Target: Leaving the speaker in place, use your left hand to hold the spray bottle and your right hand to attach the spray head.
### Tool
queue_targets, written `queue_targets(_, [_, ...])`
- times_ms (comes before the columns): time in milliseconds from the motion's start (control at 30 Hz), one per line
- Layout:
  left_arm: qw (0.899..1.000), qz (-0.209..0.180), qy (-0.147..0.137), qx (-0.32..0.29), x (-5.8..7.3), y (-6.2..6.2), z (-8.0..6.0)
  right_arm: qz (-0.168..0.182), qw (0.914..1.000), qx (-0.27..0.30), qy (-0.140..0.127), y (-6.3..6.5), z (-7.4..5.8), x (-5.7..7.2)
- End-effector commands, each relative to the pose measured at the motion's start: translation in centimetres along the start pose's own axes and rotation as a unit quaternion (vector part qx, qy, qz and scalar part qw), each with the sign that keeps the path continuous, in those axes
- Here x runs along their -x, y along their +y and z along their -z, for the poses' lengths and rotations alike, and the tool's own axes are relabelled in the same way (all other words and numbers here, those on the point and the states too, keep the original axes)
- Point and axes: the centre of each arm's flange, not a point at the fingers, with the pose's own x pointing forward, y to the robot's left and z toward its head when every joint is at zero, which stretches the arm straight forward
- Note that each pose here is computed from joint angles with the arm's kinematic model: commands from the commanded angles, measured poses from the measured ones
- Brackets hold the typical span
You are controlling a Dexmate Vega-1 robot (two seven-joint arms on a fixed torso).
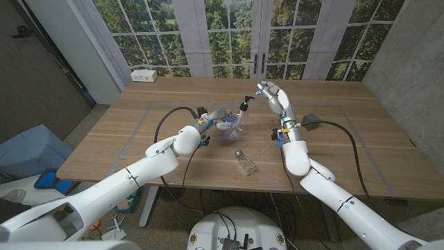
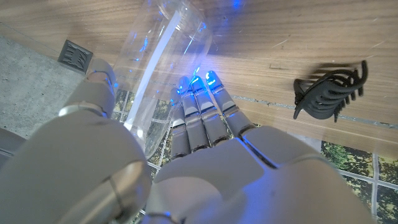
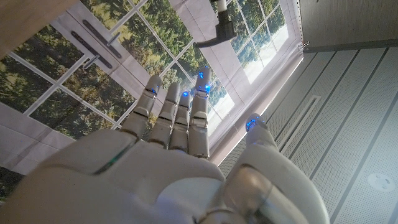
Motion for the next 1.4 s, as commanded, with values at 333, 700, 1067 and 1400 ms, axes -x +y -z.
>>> queue_targets(333, [1.0,0.002,0.003,-0.001,-0.1,0.2,0.0,-0.047,0.9986,0.022,0.016,0.8,0.4,-0.8])
queue_targets(700, [1.0,0.003,0.004,-0.002,-0.1,0.1,-0.2,-0.046,0.9986,0.023,0.014,0.6,0.5,-0.6])
queue_targets(1067, [1.0,0.003,0.003,-0.004,-0.2,-0.1,-0.4,-0.045,0.9988,0.02,-0.003,0.2,0.3,-0.5])
queue_targets(1400, [1.0,0.004,0.005,-0.004,-0.4,-0.1,-0.4,-0.016,0.9993,-0.018,-0.027,-0.2,-0.1,-0.4])
